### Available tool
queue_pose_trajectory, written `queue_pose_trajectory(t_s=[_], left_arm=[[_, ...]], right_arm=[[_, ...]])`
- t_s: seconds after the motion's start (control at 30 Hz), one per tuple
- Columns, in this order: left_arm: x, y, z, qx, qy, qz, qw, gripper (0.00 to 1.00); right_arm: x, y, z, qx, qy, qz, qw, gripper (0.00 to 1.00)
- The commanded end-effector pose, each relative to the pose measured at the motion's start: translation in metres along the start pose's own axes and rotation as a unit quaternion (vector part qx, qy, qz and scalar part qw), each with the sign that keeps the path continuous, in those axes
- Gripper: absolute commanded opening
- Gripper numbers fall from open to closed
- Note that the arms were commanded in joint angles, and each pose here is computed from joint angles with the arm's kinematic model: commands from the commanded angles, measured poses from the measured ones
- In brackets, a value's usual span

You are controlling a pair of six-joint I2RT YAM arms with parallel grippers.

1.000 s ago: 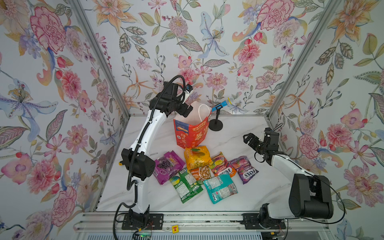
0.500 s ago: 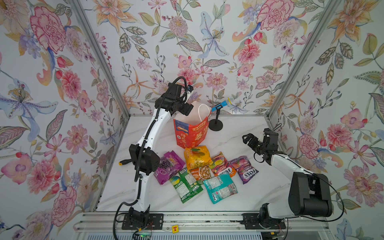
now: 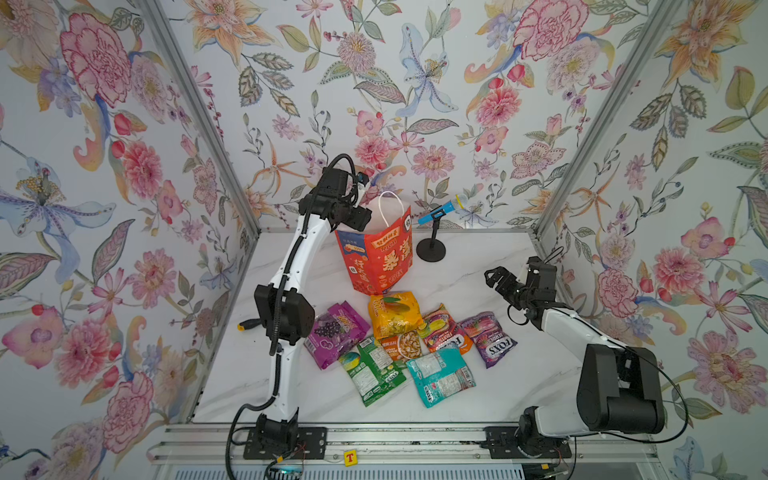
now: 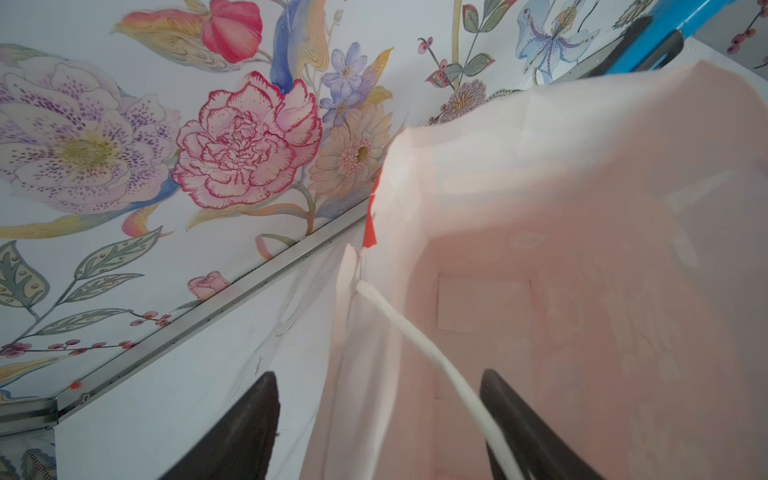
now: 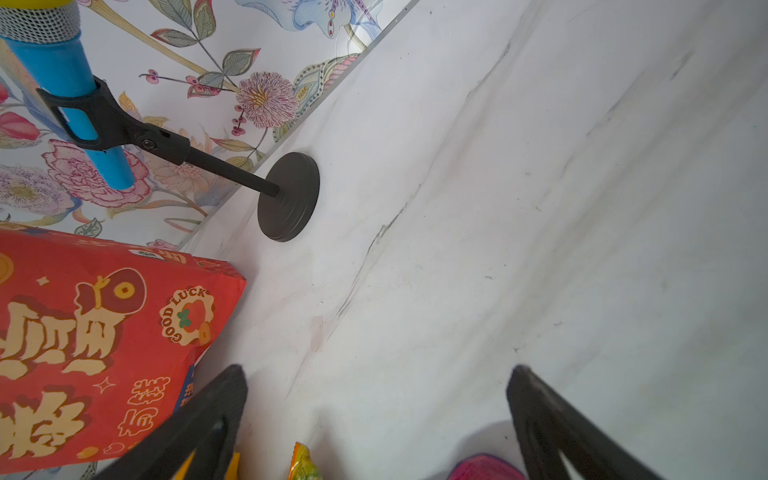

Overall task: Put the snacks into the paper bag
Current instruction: 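Grasp the paper bag's near rim with the left gripper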

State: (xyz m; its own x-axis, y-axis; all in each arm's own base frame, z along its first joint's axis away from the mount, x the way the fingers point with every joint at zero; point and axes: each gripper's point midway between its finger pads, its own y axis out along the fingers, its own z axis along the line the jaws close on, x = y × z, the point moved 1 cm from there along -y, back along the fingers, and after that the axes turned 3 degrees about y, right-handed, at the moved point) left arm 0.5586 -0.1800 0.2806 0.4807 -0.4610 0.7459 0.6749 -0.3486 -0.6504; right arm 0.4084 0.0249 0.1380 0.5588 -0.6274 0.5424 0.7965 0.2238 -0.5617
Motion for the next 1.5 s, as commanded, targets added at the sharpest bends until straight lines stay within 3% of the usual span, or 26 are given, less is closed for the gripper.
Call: queue_pose_trajectory(t_s=[0.0,0.47,0.67,1.07,1.3,1.47], left_arm=[[0.001,0.0,-0.005,-0.019,-0.015,-0.001,1.0,0.75],[0.025,-0.034,-0.011,-0.037,-0.029,-0.043,0.998,0.53],[0.02,-0.043,-0.011,-0.031,-0.023,-0.031,0.999,0.41],[-0.001,-0.032,-0.019,-0.053,-0.032,0.006,0.998,0.33],[0.0,-0.042,-0.021,-0.052,-0.028,0.003,0.998,0.14],[-0.007,-0.05,-0.022,-0.05,-0.029,0.012,0.998,0.09]], right_arm=[[0.001,0.005,0.005,0.01,0.006,0.004,1.0,1.0],[0.002,0.011,0.006,0.016,0.017,0.008,1.0,1.0],[-0.001,0.011,0.003,0.015,0.019,0.008,1.0,1.0],[-0.002,0.006,0.0,0.017,0.023,0.006,1.0,1.0],[-0.003,0.002,-0.002,0.016,0.024,0.004,1.0,1.0],[-0.003,0.002,-0.001,0.018,0.024,0.003,1.0,1.0]])
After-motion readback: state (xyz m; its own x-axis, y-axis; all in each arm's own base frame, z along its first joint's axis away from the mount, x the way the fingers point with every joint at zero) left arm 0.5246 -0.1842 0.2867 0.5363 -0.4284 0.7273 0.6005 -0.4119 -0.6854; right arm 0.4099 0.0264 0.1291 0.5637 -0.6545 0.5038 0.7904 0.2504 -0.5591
